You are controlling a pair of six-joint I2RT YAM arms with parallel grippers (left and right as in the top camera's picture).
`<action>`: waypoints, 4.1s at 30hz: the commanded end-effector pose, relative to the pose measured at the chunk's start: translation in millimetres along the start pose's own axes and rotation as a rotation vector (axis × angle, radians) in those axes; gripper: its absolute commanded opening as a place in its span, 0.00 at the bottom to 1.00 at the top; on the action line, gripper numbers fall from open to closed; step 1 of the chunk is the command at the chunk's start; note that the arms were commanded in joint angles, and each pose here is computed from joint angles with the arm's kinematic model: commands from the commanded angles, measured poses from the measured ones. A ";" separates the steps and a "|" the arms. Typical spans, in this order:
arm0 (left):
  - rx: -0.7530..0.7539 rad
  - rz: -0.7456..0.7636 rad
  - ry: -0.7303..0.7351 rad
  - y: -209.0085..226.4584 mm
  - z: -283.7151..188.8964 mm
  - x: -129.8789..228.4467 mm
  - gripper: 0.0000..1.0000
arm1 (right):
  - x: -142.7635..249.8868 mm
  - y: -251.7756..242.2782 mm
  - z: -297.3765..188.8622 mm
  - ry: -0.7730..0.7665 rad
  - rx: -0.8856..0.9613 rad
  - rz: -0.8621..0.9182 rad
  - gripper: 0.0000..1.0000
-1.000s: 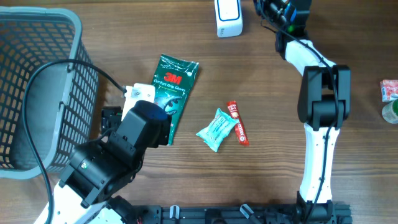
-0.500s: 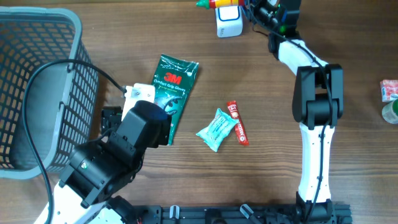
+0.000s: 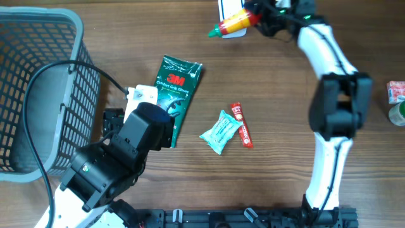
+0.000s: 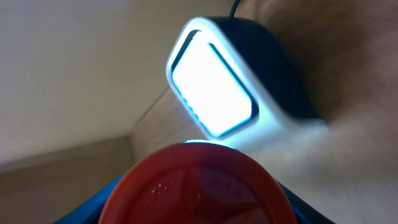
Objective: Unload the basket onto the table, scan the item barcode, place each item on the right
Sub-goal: 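Carry the sauce bottle to the far right and set it down, then move the right gripper back over the pale green tissue pack, then grasp the tissue pack with the right gripper and lift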
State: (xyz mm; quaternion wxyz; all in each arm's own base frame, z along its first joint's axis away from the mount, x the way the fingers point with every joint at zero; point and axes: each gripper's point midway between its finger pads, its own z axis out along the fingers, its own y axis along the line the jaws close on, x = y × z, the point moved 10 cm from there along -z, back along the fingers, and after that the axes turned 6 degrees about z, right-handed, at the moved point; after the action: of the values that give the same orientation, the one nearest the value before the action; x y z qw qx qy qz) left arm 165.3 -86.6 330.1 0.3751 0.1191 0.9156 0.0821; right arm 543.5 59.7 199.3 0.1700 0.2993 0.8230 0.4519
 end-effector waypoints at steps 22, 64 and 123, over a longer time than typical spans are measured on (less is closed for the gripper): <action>0.004 -0.021 -0.005 0.4 -0.8 -1.0 1.00 | -146.9 -227.3 -236.4 -0.694 0.523 0.562 0.56; 0.004 -0.021 -0.005 0.4 -0.8 -1.0 1.00 | -53.0 -48.6 -312.0 -0.452 0.419 0.190 0.92; 0.004 -0.021 -0.005 0.4 -0.8 -1.0 1.00 | 300.8 -68.3 27.1 0.352 1.178 0.401 0.64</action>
State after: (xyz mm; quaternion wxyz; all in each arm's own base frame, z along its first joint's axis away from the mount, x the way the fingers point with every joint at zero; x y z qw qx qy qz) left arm 165.3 -86.6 330.1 0.3754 0.1189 0.9156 0.0818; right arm 308.2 239.6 143.6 -0.2181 0.3963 0.8918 0.0093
